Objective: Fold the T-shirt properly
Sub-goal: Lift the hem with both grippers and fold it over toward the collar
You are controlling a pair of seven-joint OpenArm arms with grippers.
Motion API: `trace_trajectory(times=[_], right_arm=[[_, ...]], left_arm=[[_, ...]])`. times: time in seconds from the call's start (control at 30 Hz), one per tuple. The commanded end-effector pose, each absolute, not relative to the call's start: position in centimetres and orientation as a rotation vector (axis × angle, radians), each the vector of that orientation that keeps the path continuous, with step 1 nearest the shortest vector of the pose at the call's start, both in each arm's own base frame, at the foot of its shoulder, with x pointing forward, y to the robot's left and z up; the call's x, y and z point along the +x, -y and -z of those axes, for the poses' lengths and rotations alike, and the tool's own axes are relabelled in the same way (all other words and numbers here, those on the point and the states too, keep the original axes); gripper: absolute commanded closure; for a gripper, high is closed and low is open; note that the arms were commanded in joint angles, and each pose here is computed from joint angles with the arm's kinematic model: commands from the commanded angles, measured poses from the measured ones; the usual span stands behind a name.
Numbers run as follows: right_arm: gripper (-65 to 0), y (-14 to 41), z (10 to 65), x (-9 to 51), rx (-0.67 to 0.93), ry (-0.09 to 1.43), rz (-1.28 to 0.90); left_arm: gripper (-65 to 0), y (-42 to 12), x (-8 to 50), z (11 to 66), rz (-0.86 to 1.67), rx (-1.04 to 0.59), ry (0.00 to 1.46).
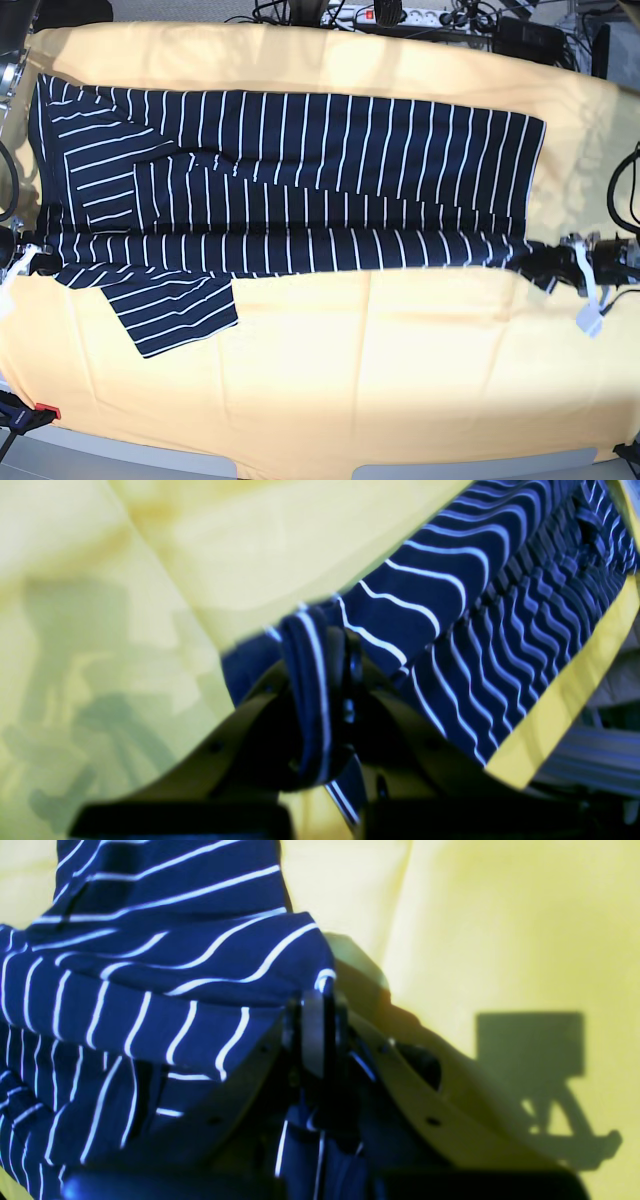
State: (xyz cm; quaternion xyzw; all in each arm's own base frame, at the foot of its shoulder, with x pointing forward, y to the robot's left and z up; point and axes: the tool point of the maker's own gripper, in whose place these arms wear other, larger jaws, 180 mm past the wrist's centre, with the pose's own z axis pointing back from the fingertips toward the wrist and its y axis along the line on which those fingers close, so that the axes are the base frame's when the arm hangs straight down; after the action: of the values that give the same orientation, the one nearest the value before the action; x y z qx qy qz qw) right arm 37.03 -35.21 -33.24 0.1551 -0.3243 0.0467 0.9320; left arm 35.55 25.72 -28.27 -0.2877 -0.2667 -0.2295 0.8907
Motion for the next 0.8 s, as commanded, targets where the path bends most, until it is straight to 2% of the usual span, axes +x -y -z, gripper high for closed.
trace_trajectory(times=[0.0,0.23,0.57,0.67,0.77], right_arm=[[0.0,36.5,30.7,38.1,0.29,0.727,-0.101],[0.0,36.3,31.6,36.7,0.305,0.636,-0.111],[0.0,38.5,31.3,35.3,0.259,0.609,-0.101],[0.0,38.4,31.6,35.1,0.262,0.61,-0.097],[0.0,38.3,32.0,34.9,0.265,0.618,-0.092]], left_arm=[[0.0,-25.8,35.7,26.7,0.502,-0.596,0.586],[0.0,-21.5,32.2,27.4,0.667,-0.647,0.498],[0.0,-23.3,32.3,28.3,0.675,-0.561,0.489],[0.0,-23.6,31.2,29.3,0.672,-0.559,0.441],[0.0,-24.4,29.3,30.9,0.688,-0.535,0.332]])
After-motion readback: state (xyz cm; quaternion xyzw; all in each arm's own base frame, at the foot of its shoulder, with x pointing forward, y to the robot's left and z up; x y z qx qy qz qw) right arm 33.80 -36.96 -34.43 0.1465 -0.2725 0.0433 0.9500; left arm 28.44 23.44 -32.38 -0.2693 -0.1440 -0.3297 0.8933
